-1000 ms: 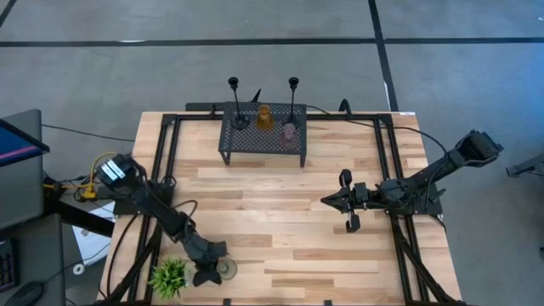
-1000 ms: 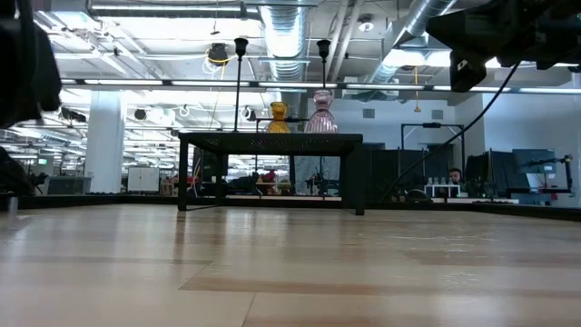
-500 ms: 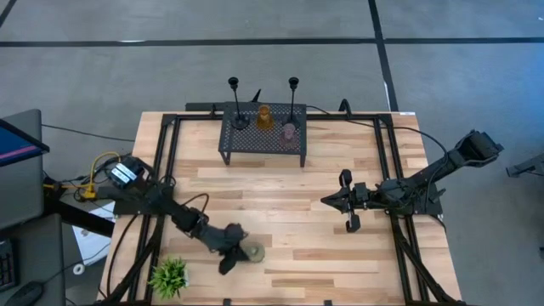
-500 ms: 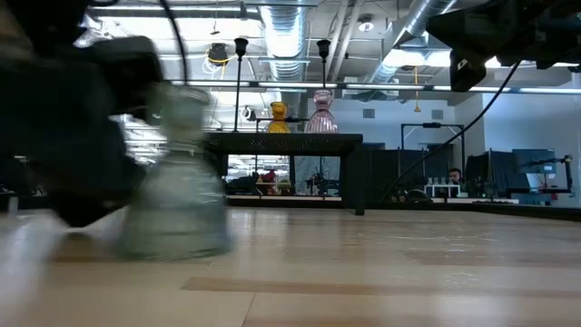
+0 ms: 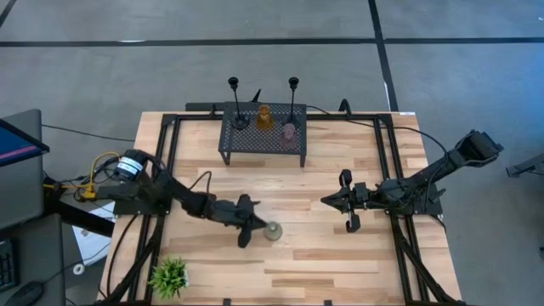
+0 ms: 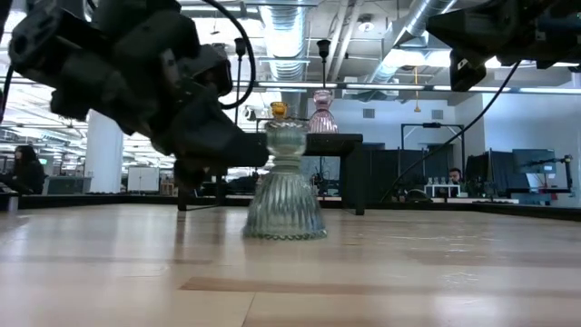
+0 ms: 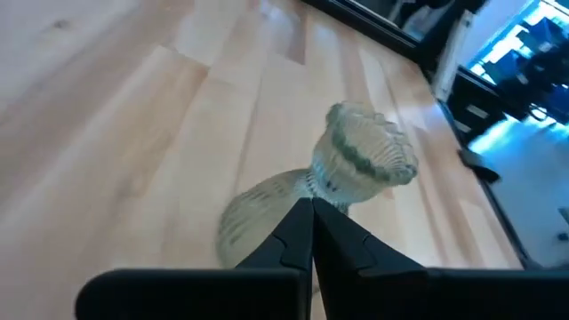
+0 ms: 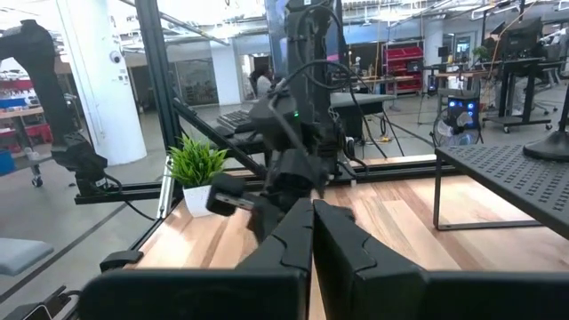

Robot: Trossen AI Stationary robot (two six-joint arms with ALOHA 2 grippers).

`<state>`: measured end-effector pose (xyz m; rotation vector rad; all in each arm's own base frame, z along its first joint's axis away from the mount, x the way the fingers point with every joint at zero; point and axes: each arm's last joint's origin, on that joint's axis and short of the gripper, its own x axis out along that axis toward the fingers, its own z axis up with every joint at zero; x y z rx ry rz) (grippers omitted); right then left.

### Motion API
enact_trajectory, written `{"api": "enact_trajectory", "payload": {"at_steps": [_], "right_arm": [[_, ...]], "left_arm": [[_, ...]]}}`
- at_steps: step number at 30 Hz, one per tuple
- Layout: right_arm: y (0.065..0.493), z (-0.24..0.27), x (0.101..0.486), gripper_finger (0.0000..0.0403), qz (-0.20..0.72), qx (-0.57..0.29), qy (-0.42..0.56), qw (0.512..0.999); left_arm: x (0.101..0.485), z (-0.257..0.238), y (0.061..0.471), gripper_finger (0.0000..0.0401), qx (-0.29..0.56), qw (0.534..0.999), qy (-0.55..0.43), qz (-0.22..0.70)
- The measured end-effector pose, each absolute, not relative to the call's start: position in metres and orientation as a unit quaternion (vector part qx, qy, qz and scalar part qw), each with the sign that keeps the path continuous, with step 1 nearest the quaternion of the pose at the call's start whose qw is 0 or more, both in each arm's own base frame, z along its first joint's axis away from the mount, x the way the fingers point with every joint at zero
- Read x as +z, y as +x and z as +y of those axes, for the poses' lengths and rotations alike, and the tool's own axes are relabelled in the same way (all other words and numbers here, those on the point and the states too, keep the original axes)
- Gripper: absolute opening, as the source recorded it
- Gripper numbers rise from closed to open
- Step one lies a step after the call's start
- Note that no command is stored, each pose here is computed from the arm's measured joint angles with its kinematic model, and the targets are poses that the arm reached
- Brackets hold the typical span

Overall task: Pick & Place candle stick holders
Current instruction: Put the green glass candle holder on the shelf

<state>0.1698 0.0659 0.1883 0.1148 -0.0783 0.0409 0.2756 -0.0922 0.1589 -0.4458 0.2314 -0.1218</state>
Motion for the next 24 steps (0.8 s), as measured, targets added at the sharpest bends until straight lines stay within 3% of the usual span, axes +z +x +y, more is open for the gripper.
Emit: {"api": "enact_trajectory", "payload": {"at_steps": [6,13,24], "right_arm": [[0.17,0.067,0.187,0.0,-0.029,0.04,0.113,0.992],[0.175,0.077,0.168,0.0,0.06,0.033,0.205,0.976],[0.243,0.121,0.145,0.0,0.148,0.032,0.193,0.97]], "left_arm": [[0.157,-0.091,0.275,0.0005,-0.098,0.962,-0.221,0.128],[0.156,-0.093,0.274,0.0005,-0.102,0.962,-0.217,0.13],[0.156,-0.095,0.273,0.0005,-0.146,0.958,-0.203,0.139]]}}
